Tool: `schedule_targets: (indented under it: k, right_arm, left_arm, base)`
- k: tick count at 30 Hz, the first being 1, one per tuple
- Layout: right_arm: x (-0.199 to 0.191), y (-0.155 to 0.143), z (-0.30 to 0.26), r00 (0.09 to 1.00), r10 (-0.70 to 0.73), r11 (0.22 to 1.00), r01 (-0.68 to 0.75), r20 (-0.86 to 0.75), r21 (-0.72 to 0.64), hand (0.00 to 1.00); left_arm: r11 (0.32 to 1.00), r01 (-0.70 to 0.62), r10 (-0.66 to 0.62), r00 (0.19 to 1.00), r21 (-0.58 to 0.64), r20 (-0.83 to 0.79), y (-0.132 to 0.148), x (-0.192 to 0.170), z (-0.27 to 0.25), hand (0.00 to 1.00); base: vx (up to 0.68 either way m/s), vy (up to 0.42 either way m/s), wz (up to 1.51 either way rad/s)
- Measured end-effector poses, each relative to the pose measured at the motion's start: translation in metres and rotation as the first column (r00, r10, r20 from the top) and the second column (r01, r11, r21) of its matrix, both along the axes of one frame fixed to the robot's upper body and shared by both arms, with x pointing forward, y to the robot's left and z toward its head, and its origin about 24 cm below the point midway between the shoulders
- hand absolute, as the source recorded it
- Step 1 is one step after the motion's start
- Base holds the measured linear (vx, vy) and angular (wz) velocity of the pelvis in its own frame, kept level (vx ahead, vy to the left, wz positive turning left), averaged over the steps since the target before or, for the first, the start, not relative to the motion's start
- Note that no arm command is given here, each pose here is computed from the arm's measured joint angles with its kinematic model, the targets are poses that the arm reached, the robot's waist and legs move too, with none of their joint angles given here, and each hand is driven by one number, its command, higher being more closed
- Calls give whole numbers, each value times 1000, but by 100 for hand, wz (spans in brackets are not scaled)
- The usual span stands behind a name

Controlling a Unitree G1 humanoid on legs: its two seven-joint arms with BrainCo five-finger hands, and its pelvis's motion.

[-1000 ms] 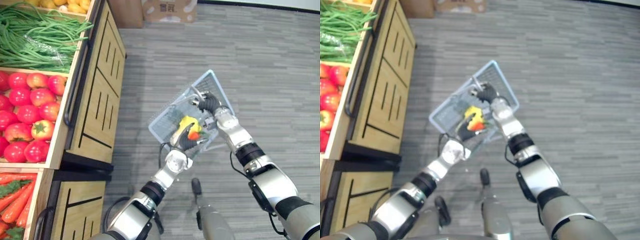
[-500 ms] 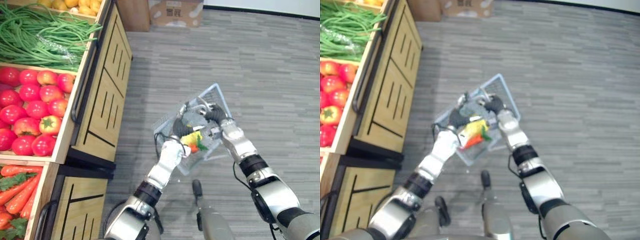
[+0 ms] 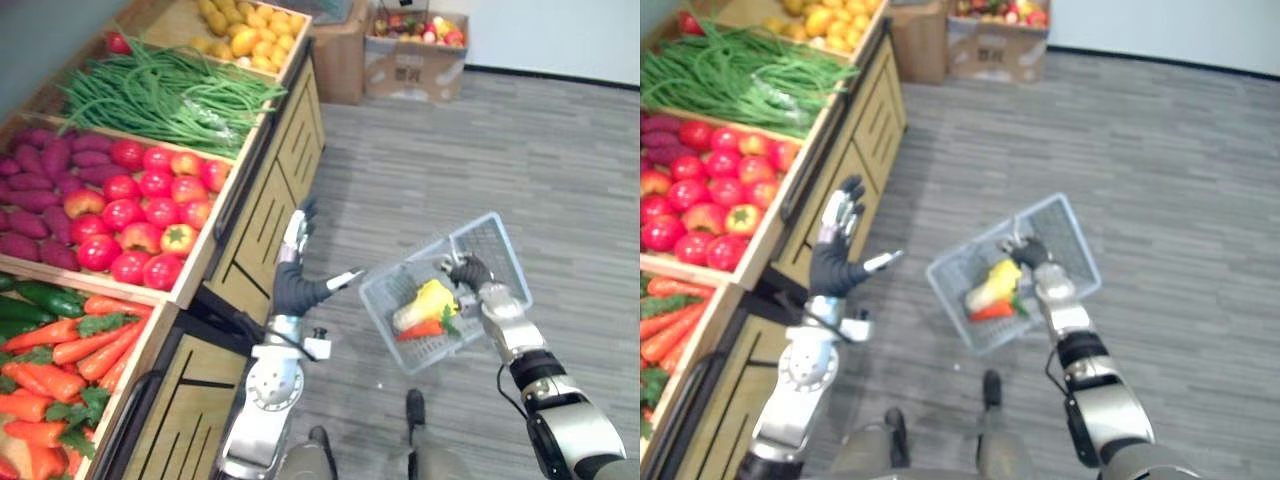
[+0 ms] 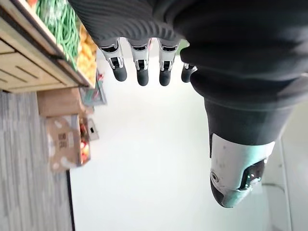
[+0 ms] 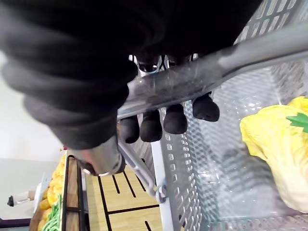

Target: Pick vegetable in the basket

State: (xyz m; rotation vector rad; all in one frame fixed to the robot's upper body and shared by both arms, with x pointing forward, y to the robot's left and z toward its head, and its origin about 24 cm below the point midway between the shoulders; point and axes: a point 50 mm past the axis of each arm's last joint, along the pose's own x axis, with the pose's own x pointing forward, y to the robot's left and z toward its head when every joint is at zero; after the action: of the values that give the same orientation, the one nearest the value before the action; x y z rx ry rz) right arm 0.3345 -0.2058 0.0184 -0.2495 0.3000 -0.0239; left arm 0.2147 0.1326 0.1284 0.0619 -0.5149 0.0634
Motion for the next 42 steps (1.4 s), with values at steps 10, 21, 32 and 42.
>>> schedule_targets:
  k: [10, 21, 32, 42]
  right_arm:
    - [-70, -37, -66, 963, -188, 977, 204, -195, 62, 100]
    - [-127, -45, -97, 920, -285, 947, 314, -268, 71, 100]
    - [-171, -70, -109, 868, -392, 908, 419, -304, 25, 100]
    - [-239, -98, -133, 700, -553, 797, 602, -452, -43, 100]
  left_arm:
    - [877, -476, 478, 848, 69, -229, 90, -30, -58, 0]
    - [731, -507, 620, 216, 457, -754, 142, -110, -216, 0]
    - [897, -118, 402, -180, 426, -898, 116, -196, -282, 0]
    - [944, 21, 329, -146, 330, -933, 101, -188, -288, 0]
  base:
    - [-17, -20, 25]
    - [-1, -7, 11]
    - [42, 8, -27]
    - [35, 4, -15]
